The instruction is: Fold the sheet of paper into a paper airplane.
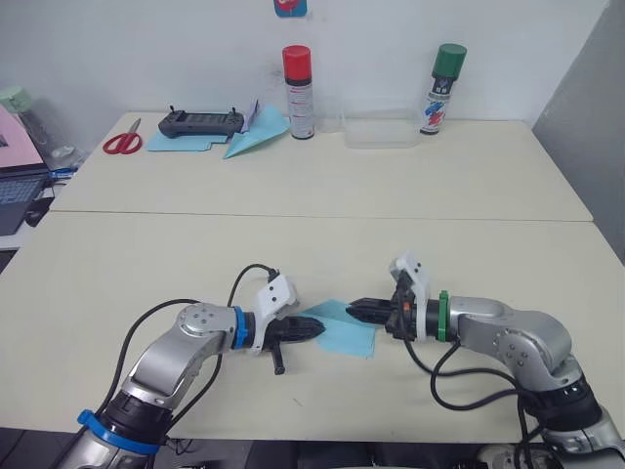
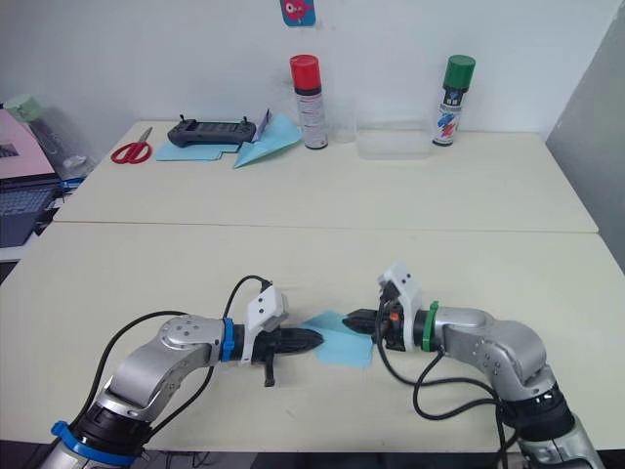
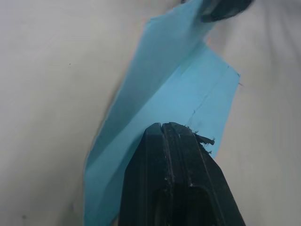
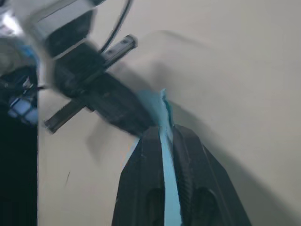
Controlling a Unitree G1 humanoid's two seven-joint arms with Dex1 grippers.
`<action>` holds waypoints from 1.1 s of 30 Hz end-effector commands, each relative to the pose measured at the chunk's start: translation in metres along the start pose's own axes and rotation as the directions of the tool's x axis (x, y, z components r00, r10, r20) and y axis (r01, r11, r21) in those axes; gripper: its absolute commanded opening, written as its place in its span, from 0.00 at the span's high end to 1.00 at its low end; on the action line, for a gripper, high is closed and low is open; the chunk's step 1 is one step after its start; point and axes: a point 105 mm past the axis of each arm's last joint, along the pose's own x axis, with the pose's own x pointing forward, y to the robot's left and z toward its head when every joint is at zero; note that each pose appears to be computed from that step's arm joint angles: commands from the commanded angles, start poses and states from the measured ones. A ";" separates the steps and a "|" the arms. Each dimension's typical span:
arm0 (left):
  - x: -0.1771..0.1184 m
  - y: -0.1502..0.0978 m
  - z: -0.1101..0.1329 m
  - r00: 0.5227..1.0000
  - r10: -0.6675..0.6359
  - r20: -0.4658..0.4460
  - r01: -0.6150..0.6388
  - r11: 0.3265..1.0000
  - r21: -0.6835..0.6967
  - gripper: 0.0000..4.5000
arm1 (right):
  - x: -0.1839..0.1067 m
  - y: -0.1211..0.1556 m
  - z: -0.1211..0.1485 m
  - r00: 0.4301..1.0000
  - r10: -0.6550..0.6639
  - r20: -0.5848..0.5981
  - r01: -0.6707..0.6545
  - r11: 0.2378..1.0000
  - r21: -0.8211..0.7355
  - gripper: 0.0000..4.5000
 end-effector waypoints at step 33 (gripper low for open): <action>0.013 0.001 -0.007 0.990 -0.050 -0.129 0.055 0.998 0.038 1.00 | 0.007 -0.002 -0.024 0.990 0.060 -0.126 -0.076 0.989 -0.129 0.78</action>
